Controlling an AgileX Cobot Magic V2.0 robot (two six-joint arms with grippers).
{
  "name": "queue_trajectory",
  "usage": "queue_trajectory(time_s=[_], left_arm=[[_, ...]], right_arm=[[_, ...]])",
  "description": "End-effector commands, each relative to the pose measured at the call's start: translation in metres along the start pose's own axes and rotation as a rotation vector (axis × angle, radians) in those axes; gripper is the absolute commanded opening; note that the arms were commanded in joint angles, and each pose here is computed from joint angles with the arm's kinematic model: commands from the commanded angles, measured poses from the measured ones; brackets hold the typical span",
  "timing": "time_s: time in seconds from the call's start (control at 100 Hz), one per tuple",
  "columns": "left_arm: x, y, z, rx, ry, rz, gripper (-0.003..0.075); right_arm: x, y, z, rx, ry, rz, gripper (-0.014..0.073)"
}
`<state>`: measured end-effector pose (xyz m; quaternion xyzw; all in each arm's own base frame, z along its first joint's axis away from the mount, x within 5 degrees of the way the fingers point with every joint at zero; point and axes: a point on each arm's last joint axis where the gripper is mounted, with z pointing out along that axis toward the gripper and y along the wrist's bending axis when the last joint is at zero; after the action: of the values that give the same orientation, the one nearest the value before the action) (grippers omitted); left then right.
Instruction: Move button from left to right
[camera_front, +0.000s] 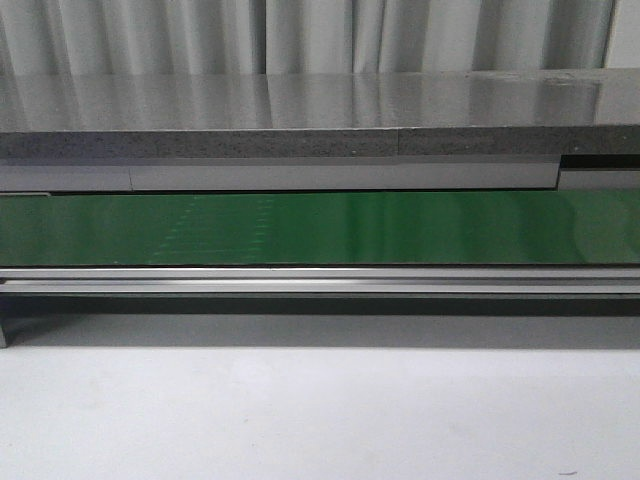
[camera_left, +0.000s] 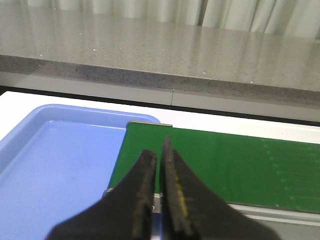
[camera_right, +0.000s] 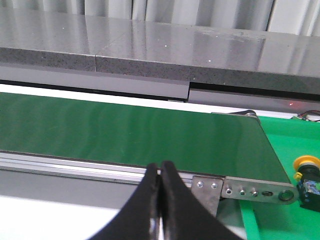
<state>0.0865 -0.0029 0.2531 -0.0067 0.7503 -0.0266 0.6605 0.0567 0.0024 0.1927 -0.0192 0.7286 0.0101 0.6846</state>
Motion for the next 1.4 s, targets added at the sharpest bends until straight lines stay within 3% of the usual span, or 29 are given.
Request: queue_trajectory(time_s=[0.0, 1.1, 1.39], left_arm=[[-0.014, 0.001, -0.001, -0.014, -0.083, -0.010, 0.0005], [-0.006, 0.002, 0.001, -0.025, -0.076, -0.011, 0.0005], [0.002, 0.003, 0.000, -0.033, -0.070, 0.071, 0.0005]], right_arm=[[-0.007, 0.000, -0.001, 0.006, -0.097, -0.011, -0.0068], [-0.007, 0.000, -0.001, 0.006, -0.097, -0.011, -0.0068], [-0.007, 0.000, -0.001, 0.006, -0.097, -0.011, -0.0068]])
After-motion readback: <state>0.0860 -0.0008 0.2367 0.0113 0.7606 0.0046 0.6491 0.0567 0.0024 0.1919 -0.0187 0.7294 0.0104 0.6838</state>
